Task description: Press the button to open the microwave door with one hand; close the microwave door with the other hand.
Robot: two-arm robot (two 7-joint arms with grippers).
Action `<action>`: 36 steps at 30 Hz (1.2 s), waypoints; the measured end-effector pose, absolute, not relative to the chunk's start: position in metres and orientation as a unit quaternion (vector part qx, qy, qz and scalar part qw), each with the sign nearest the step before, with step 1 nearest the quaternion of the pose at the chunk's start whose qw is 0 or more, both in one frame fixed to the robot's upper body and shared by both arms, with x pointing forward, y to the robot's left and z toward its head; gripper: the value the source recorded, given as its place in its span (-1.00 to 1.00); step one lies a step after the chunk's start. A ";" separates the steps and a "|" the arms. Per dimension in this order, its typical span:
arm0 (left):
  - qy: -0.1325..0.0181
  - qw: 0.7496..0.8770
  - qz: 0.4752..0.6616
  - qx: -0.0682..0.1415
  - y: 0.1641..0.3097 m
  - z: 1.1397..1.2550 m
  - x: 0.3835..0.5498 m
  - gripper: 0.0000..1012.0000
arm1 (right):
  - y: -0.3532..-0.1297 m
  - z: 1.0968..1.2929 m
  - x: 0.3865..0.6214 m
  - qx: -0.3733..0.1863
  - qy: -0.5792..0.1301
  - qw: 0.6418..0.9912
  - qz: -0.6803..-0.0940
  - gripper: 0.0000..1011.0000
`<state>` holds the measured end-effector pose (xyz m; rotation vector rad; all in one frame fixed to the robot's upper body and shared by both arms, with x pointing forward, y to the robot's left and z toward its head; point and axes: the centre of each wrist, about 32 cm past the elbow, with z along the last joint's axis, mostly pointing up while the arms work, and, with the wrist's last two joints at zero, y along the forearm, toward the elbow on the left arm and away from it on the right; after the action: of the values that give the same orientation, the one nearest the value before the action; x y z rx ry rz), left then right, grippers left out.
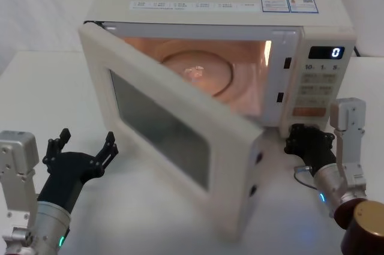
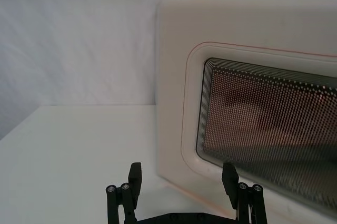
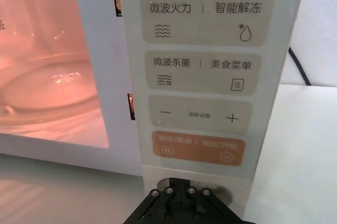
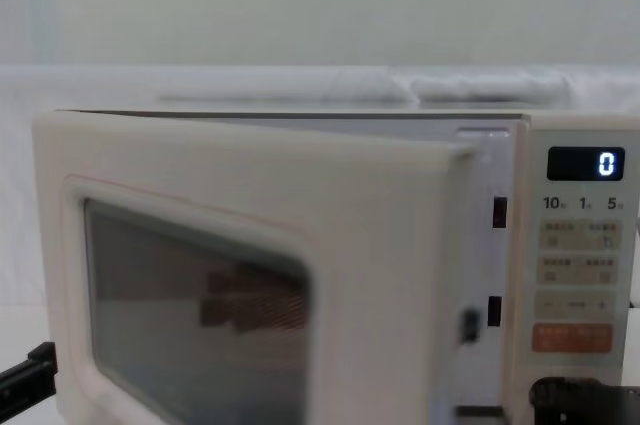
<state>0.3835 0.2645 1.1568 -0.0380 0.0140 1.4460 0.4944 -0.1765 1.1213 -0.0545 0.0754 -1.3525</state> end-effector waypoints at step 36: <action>0.006 0.750 0.662 -0.017 0.265 1.157 0.384 0.98 | -0.199 1.133 0.457 -0.033 0.026 0.793 -0.608 -1.00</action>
<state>0.3835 0.2645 1.1568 -0.0380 0.0141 1.4460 0.4573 -0.1986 1.1332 -0.0717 0.0550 -1.3065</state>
